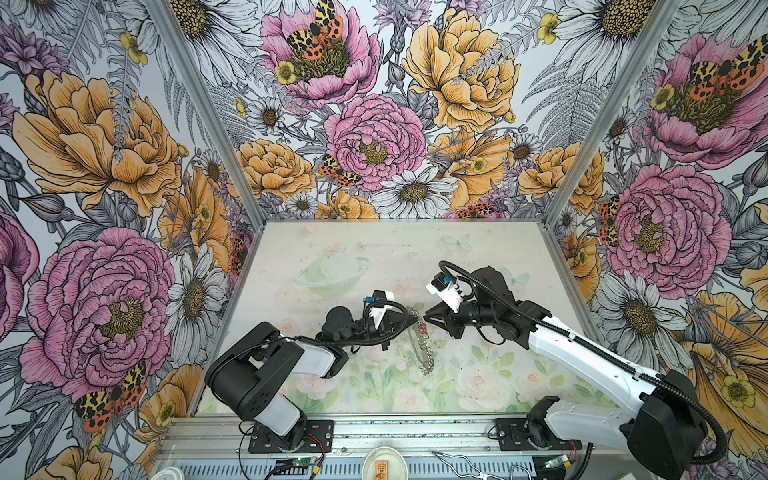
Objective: Put the keys on the keyring
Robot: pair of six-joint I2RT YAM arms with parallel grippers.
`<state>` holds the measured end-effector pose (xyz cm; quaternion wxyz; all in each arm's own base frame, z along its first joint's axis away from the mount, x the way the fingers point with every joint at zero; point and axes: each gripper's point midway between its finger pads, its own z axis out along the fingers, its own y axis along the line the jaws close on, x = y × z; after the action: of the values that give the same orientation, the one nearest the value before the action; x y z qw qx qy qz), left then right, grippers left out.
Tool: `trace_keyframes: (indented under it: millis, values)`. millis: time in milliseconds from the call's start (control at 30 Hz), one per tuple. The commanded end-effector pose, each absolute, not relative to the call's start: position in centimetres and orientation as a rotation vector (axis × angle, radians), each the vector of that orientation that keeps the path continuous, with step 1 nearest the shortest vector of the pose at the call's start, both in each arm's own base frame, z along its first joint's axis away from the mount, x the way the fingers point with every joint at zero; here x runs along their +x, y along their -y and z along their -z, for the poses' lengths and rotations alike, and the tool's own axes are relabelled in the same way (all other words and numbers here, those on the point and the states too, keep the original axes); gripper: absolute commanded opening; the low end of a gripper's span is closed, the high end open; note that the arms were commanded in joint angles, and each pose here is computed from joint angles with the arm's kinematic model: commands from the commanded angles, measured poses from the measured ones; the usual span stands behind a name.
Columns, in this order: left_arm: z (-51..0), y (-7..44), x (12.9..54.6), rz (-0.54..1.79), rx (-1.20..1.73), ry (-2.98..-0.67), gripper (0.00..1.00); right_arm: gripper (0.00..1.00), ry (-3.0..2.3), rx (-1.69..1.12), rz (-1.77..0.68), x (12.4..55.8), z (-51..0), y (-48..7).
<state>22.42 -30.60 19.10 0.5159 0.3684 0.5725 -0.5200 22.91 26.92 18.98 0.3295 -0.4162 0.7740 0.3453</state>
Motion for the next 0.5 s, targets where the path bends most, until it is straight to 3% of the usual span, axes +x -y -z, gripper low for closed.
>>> trace_keyframes:
  millis: [0, 467]
  values:
    - [-21.5, 30.8, 22.1, 1.249, 0.880, -1.268, 0.00, 0.18, -1.931, -1.118, -0.985, 22.1, -20.7, -27.8]
    - [-22.2, 31.2, 20.5, 1.322, 0.947, -1.210, 0.00, 0.14, -1.902, -1.140, -1.033, 21.7, -21.0, -28.3]
